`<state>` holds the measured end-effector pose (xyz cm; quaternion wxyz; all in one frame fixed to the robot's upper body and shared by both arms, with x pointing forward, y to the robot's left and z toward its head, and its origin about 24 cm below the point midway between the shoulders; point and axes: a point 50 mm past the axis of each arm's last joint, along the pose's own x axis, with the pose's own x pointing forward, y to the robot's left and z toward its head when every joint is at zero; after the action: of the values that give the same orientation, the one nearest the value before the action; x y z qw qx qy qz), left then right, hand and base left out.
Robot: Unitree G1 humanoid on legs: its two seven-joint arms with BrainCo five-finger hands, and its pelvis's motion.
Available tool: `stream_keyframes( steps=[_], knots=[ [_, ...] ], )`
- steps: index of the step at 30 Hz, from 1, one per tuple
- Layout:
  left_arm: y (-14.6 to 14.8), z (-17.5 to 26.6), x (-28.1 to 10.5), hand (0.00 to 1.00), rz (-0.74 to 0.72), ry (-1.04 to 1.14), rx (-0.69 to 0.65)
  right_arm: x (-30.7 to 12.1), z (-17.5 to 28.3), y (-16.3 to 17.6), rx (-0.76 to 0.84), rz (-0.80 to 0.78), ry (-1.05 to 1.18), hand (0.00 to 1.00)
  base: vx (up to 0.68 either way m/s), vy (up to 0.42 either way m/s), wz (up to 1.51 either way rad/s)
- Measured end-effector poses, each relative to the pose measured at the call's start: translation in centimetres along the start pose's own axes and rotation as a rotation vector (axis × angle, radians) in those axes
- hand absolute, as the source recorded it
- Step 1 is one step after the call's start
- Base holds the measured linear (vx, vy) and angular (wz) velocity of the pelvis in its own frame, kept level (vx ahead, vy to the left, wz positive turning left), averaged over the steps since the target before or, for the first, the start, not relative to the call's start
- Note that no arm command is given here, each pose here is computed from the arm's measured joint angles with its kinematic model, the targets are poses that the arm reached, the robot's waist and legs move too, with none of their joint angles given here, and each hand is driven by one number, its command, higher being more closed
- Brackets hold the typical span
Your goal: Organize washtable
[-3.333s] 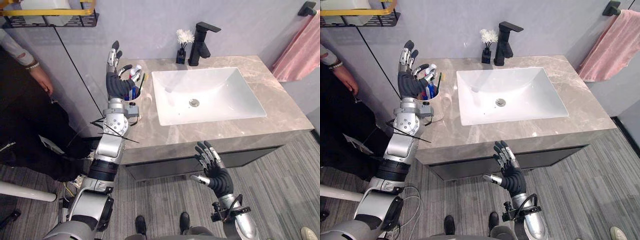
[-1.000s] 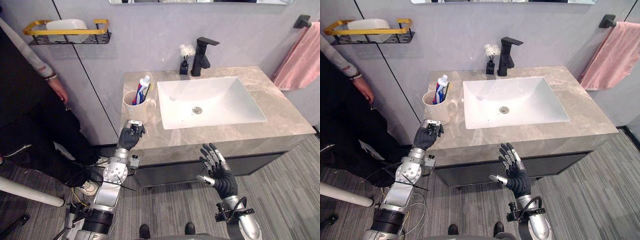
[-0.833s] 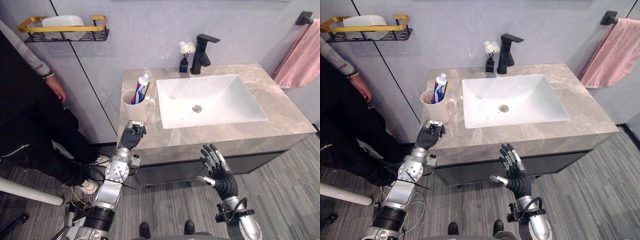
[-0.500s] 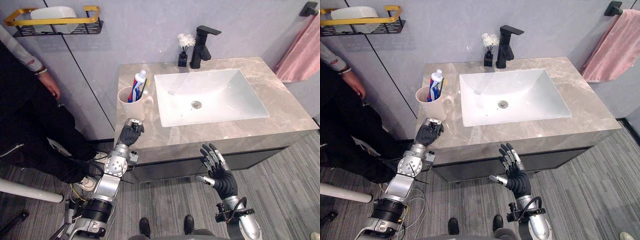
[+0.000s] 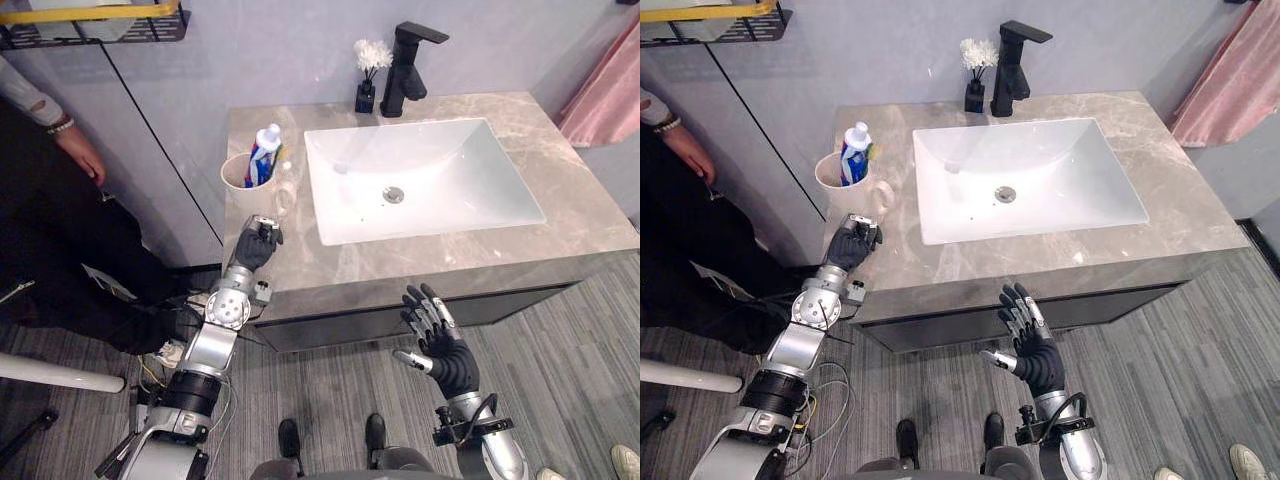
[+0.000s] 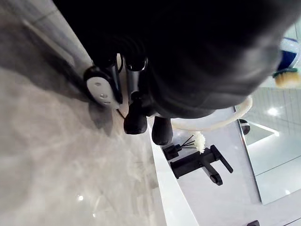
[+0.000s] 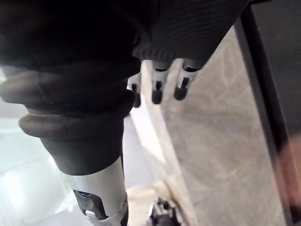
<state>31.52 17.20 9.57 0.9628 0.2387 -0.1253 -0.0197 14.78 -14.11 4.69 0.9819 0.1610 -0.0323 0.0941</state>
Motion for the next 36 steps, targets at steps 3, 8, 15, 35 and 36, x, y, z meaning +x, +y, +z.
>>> stream_keyframes(
  steps=[3,8,15,35,36],
  knots=[
    [0.9,0.3,1.0,1.00,0.021,-0.008,0.031,0.0,0.0,-0.1,-0.006,0.003,0.004,0.00,0.01,0.000,-0.07],
    [2.5,1.4,2.6,1.00,0.045,-0.038,0.083,0.0,0.0,0.0,-0.004,0.004,0.004,0.00,0.00,0.000,-0.03],
    [4.6,3.0,5.4,1.00,0.068,-0.062,0.163,0.0,-0.2,0.4,0.010,0.022,0.009,0.00,0.00,0.001,0.00],
    [10.5,10.5,11.4,1.00,0.171,-0.165,0.376,0.0,0.1,1.0,0.036,0.068,0.004,0.00,0.00,0.005,-0.03],
    [10.7,10.7,11.5,1.00,0.176,-0.166,0.377,0.0,0.1,1.0,0.037,0.068,0.004,0.00,0.00,0.000,0.00]
  ],
)
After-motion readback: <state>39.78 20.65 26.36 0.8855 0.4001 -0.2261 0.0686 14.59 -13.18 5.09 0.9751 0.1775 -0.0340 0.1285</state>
